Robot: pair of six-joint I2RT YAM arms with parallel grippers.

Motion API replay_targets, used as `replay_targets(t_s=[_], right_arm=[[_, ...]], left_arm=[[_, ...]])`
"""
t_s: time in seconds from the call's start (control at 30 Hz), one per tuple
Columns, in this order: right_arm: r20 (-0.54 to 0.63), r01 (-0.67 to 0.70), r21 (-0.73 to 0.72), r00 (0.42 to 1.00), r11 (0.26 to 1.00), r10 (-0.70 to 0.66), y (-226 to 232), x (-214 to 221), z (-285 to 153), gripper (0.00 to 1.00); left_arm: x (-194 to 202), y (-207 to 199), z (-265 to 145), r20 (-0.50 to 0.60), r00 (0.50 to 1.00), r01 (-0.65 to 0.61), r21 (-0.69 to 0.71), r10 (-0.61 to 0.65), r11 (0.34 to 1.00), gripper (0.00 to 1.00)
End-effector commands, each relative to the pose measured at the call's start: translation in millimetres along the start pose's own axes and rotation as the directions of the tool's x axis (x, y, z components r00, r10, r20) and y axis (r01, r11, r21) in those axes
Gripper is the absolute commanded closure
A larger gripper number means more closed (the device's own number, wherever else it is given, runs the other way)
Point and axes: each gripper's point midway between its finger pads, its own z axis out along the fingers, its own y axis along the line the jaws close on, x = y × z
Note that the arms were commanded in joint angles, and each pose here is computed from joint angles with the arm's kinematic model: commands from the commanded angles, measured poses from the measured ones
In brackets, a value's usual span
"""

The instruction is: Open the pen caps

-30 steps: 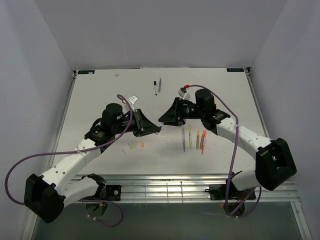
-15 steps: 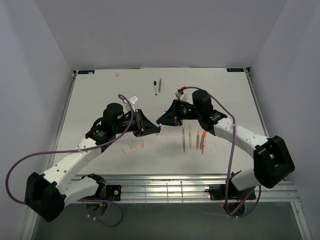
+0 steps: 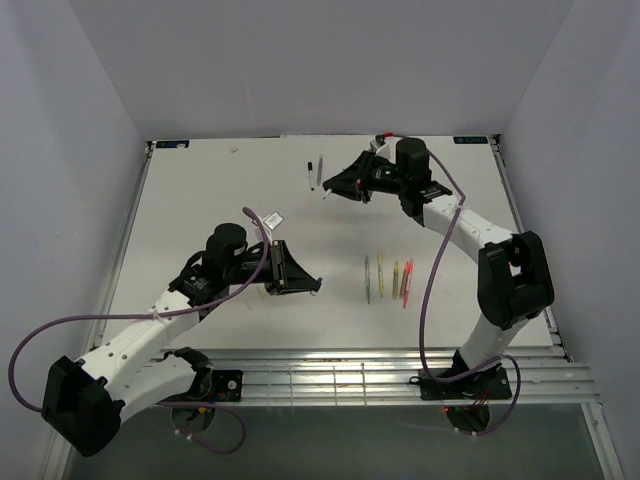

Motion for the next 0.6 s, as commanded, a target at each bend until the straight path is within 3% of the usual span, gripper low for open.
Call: replay_targets(t_s=[0.0,0.13,0.17,0.27,0.4,0.57], right_arm=[[0.033,0.079,-0.085,0.997,0.993,-0.076,39,-22,5,0.92],[0.022,0.177,0.1,0.983,0.979,-0.18,12,-24,-4,0.92],[-0.022,0.193,0.198,0.981,0.961,-0.192,-13,-15,-13,0.92],[-0.034,0.201,0.346,0.979,0.916,-0.202,-53,-10,-43,0.92],[-0.086,0.186,0.633,0.982,0.752,-0.17,-129,11,-111,0.92],[-0.102,0.171,0.792,0.984,0.586,-0.149,-180,32,-188,0.92]], left_arm=[[14,-7,-11,-0.028,1.0,-0.01,0.032,0.011,0.999,1.0],[7,19,-17,0.046,0.999,0.036,-0.146,-0.03,0.989,1.0],[-4,34,-19,0.105,0.994,0.036,-0.232,-0.012,0.972,1.0],[-14,52,-31,0.148,0.989,0.057,-0.391,0.001,0.919,1.0],[-42,92,-64,0.301,0.951,0.143,-0.646,0.078,0.75,1.0],[-45,141,-93,0.366,0.921,0.237,-0.795,0.13,0.559,1.0]])
